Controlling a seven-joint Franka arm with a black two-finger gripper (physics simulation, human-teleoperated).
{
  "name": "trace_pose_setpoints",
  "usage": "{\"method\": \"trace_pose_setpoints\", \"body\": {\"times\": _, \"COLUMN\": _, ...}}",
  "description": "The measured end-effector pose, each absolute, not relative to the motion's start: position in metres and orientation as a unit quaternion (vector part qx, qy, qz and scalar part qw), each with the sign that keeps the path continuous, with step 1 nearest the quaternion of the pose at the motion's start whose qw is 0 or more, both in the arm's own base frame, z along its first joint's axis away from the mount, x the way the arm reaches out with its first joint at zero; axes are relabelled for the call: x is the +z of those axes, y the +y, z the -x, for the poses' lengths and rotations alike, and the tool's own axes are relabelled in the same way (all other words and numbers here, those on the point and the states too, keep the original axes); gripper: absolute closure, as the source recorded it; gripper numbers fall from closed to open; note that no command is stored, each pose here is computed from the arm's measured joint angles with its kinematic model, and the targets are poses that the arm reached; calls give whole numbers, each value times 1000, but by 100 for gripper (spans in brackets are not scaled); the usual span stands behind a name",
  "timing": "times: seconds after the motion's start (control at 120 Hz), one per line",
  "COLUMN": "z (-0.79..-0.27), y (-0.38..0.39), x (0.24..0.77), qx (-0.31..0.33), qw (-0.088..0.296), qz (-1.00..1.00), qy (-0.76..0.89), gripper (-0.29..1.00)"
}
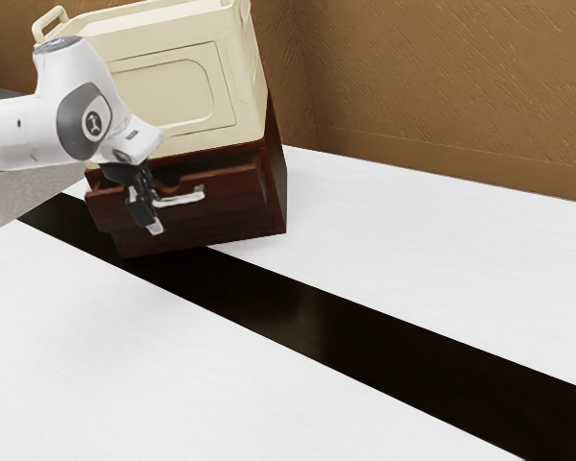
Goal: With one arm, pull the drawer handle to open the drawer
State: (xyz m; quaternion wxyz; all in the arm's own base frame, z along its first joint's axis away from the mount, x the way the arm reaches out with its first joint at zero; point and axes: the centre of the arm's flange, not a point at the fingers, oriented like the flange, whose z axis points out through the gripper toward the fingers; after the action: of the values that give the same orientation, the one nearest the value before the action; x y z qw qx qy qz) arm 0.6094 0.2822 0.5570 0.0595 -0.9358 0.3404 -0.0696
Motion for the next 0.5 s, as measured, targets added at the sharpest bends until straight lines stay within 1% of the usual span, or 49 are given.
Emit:
{"method": "trace_pose_setpoints", "body": {"times": 0.117, "z": -602, "y": 276, "x": 562, "qx": -71, "qw": 56, "qz": 936, "qy": 340, "gripper": 25}}
{"method": "trace_pose_setpoints", "body": {"times": 0.5, "z": -576, "y": 258, "x": 566, "qx": -70, "qw": 41, "qz": 937, "qy": 339, "gripper": 22}}
